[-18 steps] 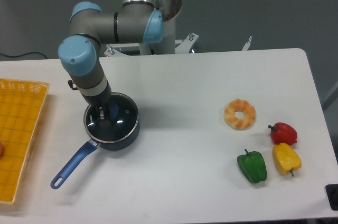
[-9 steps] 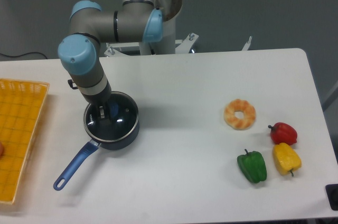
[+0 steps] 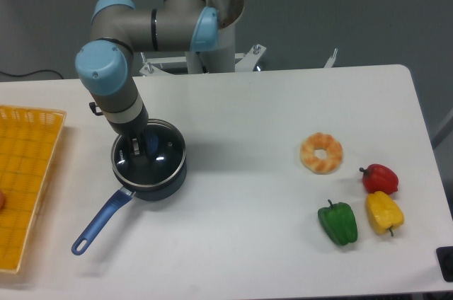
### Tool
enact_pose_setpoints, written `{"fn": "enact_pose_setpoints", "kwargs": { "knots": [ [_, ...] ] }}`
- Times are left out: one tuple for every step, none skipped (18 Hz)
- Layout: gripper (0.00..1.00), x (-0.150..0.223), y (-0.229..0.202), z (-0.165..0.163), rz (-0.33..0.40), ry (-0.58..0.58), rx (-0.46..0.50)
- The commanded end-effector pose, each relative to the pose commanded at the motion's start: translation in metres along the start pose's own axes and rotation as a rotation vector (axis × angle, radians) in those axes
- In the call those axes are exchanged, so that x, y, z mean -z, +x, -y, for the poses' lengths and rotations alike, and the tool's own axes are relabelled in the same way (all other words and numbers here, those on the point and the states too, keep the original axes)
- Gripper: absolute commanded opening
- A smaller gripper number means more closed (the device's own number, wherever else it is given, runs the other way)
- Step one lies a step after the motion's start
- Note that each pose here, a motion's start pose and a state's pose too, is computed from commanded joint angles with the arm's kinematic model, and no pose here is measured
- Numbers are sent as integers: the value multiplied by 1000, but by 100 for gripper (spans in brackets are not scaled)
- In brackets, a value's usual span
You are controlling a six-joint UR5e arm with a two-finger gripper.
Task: Open the lid
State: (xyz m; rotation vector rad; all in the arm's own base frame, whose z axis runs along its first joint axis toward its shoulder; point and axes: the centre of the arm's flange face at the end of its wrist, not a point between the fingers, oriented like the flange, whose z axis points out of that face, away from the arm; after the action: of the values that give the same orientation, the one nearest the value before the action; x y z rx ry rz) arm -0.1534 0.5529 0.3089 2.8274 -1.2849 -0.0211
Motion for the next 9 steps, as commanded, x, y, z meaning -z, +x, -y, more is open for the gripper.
{"fn": "enact_pose_setpoints", "kwargs": {
  "knots": [
    [62, 0, 0, -1, -3, -1, 1],
    [62, 0, 0, -2, -3, -1, 1],
    [62, 0, -1, -2, -3, -1, 3],
    [62, 0, -2, -4, -3, -1, 6],
    [62, 0, -2, -5, -2, 0, 8],
    [62, 1, -3, -6, 1, 0, 11],
    [62, 1, -4, -7, 2, 1, 11],
    [62, 1, -5, -10, 2, 1, 15],
    [62, 1, -6, -12, 1, 0, 20]
  ]
}}
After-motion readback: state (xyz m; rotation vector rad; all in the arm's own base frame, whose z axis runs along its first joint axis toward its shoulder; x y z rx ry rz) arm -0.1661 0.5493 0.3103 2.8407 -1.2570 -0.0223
